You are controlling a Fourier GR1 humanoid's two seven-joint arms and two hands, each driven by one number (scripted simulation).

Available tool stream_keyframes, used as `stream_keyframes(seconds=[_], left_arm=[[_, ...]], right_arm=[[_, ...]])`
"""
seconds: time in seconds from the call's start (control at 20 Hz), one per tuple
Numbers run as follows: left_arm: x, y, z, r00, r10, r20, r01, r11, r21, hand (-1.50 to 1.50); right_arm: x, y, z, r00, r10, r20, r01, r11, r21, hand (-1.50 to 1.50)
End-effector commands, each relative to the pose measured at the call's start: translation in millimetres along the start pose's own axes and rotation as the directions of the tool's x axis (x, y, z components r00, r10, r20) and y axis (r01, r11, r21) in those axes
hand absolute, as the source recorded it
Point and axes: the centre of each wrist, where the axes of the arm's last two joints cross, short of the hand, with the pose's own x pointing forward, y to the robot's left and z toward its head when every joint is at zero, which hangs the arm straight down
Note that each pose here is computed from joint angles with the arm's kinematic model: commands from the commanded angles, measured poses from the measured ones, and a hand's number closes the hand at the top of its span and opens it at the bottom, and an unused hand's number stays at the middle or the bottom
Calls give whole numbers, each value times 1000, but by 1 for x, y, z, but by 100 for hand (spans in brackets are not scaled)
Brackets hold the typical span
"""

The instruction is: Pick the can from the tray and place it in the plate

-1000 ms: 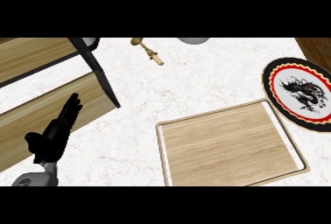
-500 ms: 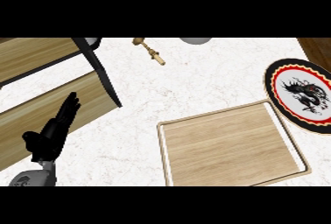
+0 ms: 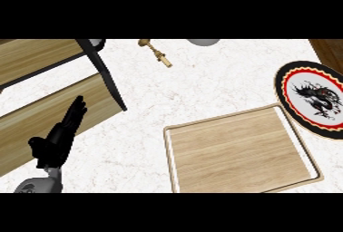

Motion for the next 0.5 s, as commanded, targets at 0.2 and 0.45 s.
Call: stream_keyframes(seconds=[0.2, 0.45], left_arm=[[0, 2, -8, 1000, 16, 11, -16, 1000, -5, 0], [8, -9, -3, 1000, 5, -11, -5, 999, -42, 0]], right_arm=[[27, 59, -29, 987, -138, -80, 135, 990, -43, 150], [37, 77, -39, 967, -163, -194, 152, 986, -70, -150]])
